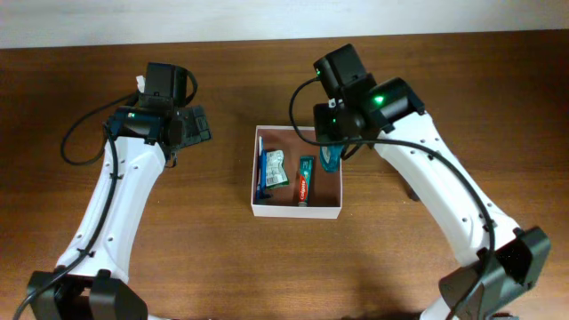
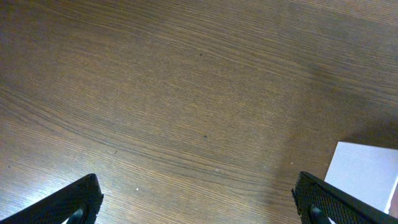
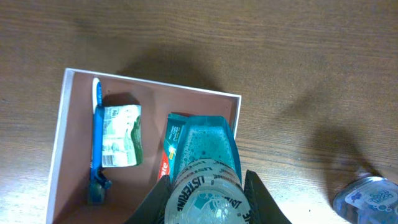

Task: Pack container
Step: 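Carry the mouthwash bottle with right gripper into the box's right corner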

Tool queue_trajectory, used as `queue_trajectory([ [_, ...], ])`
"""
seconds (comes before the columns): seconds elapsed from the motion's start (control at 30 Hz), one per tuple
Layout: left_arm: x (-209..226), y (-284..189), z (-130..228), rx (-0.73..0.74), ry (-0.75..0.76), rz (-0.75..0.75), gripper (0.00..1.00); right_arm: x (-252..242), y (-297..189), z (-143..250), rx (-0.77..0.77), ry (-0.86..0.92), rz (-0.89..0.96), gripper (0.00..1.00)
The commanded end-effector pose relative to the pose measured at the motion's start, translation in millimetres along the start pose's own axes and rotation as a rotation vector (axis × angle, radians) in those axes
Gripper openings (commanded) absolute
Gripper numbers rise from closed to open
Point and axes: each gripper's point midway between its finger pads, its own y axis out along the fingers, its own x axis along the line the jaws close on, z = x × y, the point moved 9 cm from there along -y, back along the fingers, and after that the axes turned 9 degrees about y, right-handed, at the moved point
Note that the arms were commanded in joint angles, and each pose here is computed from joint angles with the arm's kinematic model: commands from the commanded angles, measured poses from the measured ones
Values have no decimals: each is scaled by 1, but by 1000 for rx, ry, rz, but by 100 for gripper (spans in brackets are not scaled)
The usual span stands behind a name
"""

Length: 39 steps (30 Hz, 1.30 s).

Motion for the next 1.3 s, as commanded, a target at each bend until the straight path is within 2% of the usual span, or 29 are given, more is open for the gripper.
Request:
queue_trajectory([
  [0.0,3,-4,-3,-15,-1,-13,99,6,1,-6,-34,9,13,18],
  [0.57,3,-4,-3,-15,-1,-13,100,14,57,-4,48,-7,61,18],
  [1.27,3,-4,-3,-15,-1,-13,99,10,57,-5,30,-10,106,15],
])
